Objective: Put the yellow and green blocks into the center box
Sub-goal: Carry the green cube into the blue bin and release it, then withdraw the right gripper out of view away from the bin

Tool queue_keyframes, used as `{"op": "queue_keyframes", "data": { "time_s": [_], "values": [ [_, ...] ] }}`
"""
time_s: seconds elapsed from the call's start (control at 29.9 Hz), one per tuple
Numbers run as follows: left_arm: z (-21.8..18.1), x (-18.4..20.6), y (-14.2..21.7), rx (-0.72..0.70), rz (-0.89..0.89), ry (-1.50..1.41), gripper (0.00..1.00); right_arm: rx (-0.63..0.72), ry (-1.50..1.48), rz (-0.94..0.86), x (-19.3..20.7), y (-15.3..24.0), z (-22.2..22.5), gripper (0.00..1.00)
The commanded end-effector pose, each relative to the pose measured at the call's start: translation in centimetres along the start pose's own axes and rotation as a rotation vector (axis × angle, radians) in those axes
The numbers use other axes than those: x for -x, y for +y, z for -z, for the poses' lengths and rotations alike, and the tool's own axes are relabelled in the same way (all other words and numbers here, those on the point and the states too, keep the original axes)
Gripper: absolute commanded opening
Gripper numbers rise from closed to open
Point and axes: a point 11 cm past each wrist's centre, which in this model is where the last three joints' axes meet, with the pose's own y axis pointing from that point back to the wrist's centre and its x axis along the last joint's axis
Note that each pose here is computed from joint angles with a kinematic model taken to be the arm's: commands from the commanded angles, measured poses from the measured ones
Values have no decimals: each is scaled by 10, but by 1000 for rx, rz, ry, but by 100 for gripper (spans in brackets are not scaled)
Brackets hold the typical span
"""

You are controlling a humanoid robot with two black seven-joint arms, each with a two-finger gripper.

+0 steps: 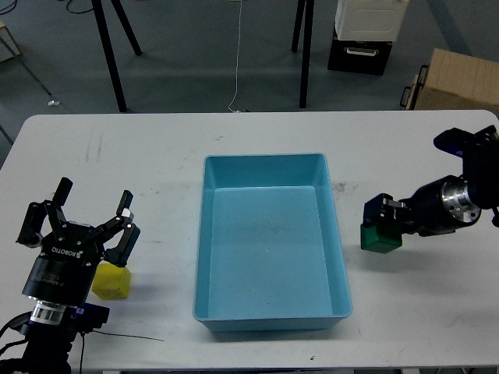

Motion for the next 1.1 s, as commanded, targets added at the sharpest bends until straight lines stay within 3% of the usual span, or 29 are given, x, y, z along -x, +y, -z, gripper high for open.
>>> {"op": "queue_keyframes", "data": {
  "time_s": [0.0, 0.07, 0.17, 0.33, 0.43, 0.47, 0.5, 0.53, 0.7, 0.8, 0.94, 1.07],
  "values": [
    [0, 0, 0, 1, -1, -1, 100, -46, 118, 35, 0, -29, 93, 0],
    [-1, -1, 1, 2, -4, -2, 100, -35, 178, 57, 14, -59, 121, 0],
    [-1, -1, 3, 6, -8, 0, 100, 101, 275, 110, 49, -120, 98, 1],
    [-1, -2, 5, 7, -13, 1, 100, 198, 320, 87, 48, -134, 67, 4],
    [0, -2, 4, 7, -12, 3, 100, 195, 317, 83, 48, -134, 68, 30],
    [1, -2, 4, 6, -12, 6, 100, 191, 314, 84, 49, -134, 69, 49],
    [2, -2, 4, 9, -10, 11, 100, 189, 313, 84, 49, -134, 69, 91],
    [3, -2, 3, 9, -8, 12, 100, 183, 303, 86, 49, -133, 70, 98],
    [2, -2, 3, 5, -10, 0, 100, 74, 186, 104, 47, -126, 98, 100],
    [3, -2, 3, 1, -11, -6, 100, -28, 49, 71, 17, -102, 113, 100],
    [3, -1, 0, -1, -2, -7, 100, -152, -142, -41, -45, -50, 110, 100],
    [3, 0, -1, -4, 2, -10, 100, -350, -396, -162, -109, 30, 71, 100]
  ]
}}
